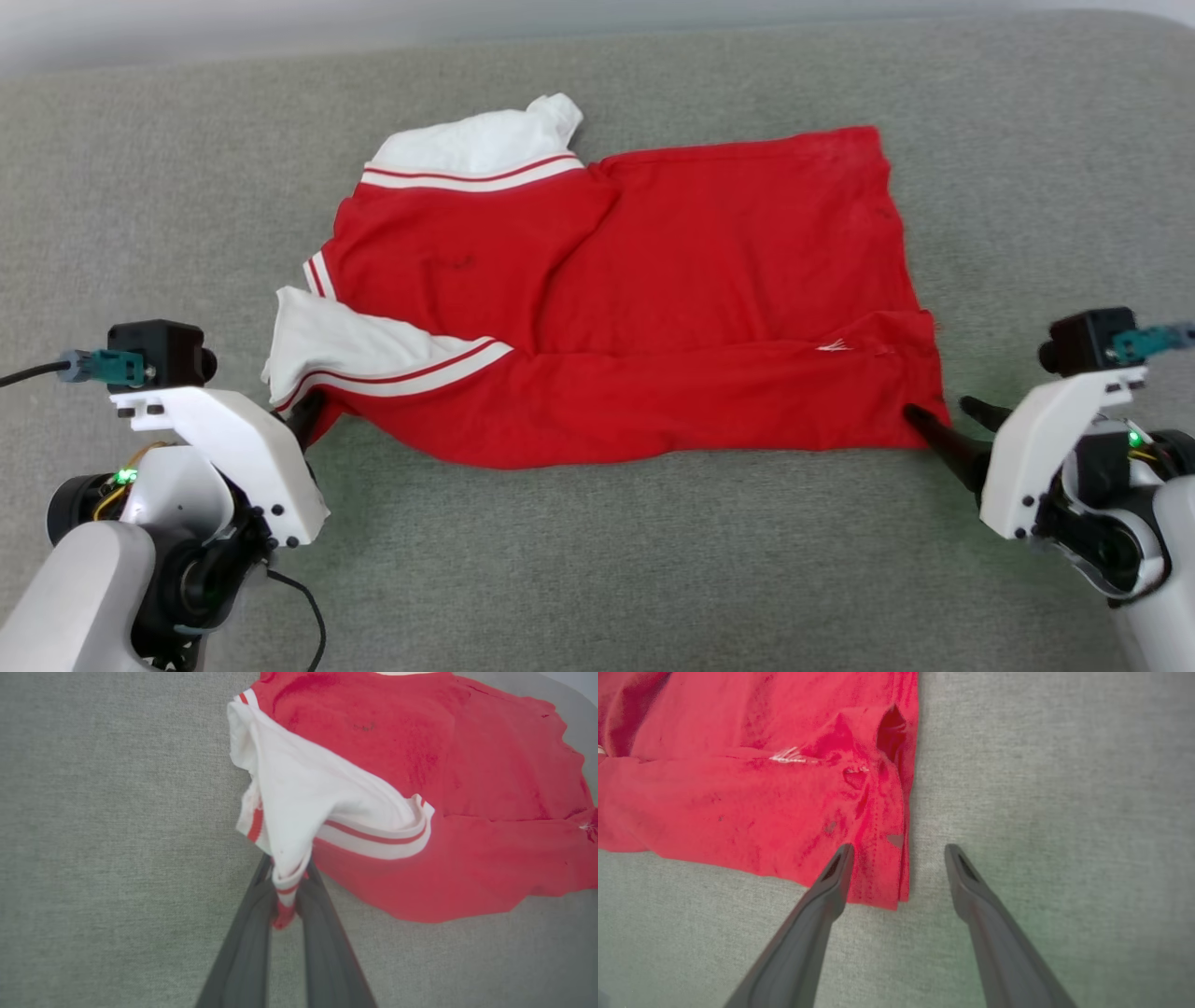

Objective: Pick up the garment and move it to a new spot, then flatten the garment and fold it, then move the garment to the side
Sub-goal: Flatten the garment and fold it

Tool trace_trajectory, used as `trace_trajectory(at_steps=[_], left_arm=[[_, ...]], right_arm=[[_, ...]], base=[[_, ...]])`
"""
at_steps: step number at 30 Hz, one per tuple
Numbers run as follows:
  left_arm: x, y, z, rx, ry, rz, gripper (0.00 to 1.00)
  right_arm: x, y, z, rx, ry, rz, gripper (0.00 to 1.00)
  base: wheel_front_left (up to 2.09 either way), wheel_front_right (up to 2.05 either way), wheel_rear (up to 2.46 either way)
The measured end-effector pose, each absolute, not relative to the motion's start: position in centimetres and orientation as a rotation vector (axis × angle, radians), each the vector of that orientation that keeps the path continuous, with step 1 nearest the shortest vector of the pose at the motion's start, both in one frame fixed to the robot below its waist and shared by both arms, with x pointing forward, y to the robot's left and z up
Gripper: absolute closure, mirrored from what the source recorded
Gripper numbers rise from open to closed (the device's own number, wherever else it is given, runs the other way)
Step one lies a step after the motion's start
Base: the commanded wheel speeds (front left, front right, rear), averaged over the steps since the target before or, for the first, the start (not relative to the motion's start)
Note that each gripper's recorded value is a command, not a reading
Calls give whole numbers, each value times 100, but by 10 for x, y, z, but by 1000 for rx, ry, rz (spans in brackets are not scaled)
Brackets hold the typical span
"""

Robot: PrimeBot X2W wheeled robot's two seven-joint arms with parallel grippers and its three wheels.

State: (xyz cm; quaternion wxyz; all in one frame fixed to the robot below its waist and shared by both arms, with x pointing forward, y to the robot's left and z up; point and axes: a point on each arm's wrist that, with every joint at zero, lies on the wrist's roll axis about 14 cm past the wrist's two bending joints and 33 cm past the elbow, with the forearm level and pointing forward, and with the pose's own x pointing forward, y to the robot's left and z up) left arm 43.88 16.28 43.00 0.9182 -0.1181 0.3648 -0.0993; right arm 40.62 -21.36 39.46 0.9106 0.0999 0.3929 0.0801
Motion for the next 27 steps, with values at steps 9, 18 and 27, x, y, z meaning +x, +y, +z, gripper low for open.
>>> trace_trajectory(at_steps=[9, 18, 27], left_arm=[[439, 164, 419, -249, 765, -191, 100], [437, 167, 429, -254, 727, -186, 100], [419, 161, 450, -277, 674, -202, 100]], right_arm=[[424, -187, 363, 221, 961, 244, 58], [429, -175, 374, 217, 953, 294, 100], [419, -176, 407, 182, 876, 323, 100]], base=[[0, 0, 0], [0, 0, 0], [0, 0, 0]])
